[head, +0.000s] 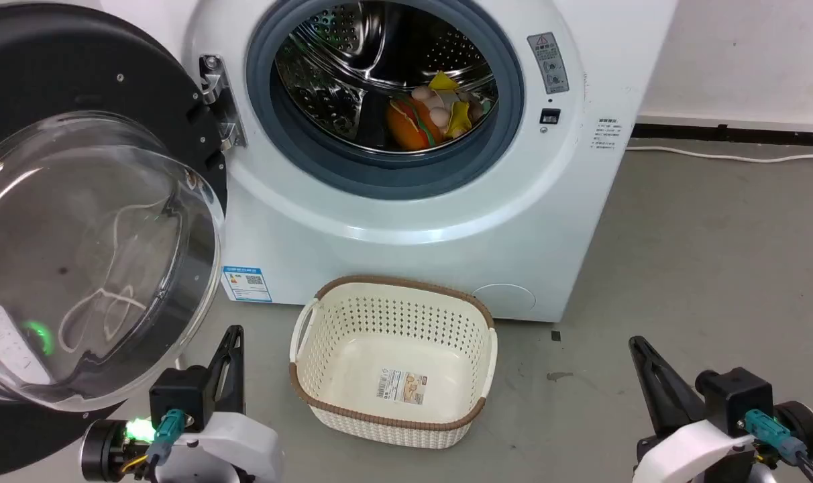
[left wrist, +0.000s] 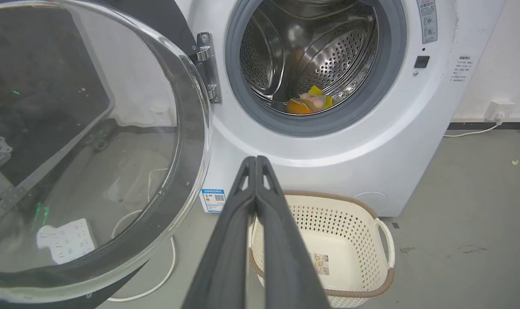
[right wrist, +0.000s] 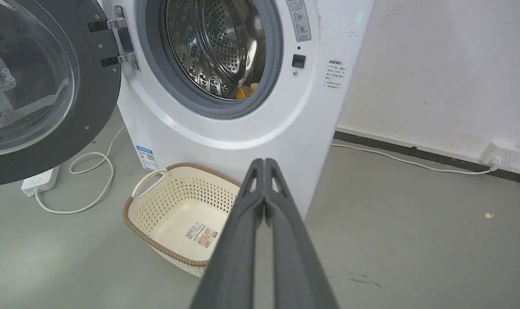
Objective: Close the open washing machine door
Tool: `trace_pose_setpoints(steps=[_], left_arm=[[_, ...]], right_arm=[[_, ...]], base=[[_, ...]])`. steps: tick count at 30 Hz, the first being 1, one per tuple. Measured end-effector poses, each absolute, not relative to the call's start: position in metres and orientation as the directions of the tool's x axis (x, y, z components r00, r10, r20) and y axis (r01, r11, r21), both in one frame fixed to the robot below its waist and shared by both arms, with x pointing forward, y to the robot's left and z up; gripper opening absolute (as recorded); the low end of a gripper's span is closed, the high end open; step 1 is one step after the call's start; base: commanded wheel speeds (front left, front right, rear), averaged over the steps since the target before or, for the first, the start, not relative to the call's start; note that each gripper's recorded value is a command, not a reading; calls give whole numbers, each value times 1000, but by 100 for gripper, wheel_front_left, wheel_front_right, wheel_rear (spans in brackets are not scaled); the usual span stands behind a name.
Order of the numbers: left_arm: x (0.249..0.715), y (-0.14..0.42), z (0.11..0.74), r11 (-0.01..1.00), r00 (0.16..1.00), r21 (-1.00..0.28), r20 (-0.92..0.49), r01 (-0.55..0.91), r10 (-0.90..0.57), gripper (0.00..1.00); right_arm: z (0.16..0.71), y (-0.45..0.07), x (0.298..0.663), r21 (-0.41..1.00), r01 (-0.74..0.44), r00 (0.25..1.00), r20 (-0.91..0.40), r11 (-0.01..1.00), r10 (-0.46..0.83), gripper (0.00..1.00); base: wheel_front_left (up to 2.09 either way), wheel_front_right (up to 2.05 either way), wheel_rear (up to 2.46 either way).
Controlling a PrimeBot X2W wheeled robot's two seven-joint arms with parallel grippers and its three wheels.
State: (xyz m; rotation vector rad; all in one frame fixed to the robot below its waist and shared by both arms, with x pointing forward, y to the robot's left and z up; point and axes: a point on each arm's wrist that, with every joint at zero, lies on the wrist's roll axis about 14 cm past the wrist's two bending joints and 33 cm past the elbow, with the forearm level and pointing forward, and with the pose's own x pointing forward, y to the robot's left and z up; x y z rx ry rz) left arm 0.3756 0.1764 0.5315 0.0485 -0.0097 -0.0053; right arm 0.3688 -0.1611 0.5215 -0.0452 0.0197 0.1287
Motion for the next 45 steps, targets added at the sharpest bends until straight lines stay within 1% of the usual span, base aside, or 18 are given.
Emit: trace_pose_setpoints(steps=[37,38,45], left_arm=[[376,176,531,999,1000,49,10,5,-6,0],[376,176,531,999,1000,49,10,5,-6,100],[376,176,531,999,1000,48,9,8,-8,100]], right_arm=[[522,-161,369,-44,-129,992,-23,991,128,0],[522,-161,369,-44,-129,992,-23,991,128,100],[521,-161,369,-42,-128,992,-23,991,128,100]], base=[[0,0,0],[0,0,0],[0,0,0]])
